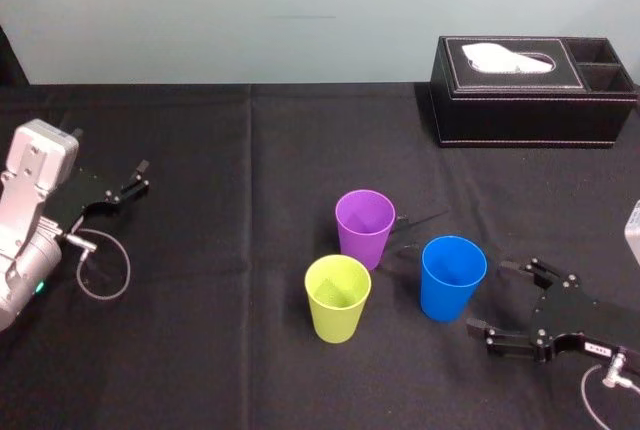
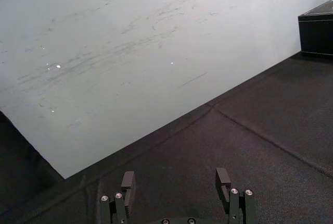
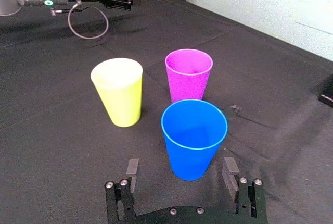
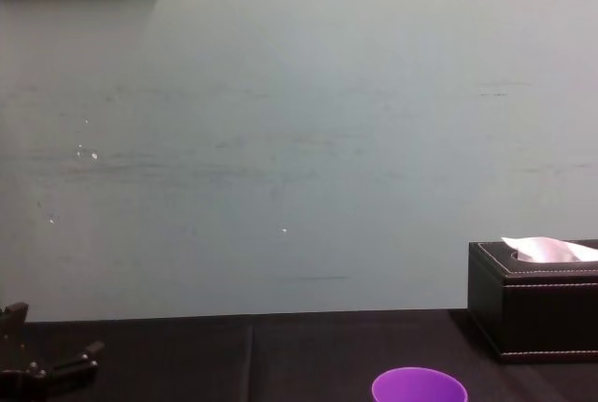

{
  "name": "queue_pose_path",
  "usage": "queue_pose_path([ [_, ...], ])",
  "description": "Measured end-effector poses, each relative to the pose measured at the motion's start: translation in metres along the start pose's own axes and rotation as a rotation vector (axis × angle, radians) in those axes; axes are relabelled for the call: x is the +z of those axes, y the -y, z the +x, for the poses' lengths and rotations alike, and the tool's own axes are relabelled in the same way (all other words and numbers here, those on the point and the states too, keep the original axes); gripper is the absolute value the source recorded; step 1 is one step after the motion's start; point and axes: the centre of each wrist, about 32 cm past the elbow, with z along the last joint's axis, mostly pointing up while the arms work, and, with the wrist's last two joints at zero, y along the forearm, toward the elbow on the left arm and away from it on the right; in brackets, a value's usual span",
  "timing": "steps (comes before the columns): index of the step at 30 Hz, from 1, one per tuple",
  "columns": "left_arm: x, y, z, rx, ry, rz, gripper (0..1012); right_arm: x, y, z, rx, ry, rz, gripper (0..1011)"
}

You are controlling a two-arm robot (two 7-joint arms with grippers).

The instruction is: Stack the three plastic cups sequentially using one hand.

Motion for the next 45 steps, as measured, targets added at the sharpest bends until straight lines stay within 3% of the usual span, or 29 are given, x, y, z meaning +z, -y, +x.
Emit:
queue_pose_path([
  [23, 0.000, 0.000, 0.0000, 0.000, 0.000, 0.000, 1011, -0.010, -0.032, 0.0015, 0.018, -0.029, 0.024, 1003],
  [45, 0.000, 0.000, 0.0000, 0.000, 0.000, 0.000, 1011, -0.005, -0.049, 0.0042, 0.006, -0.006, 0.053, 1003],
])
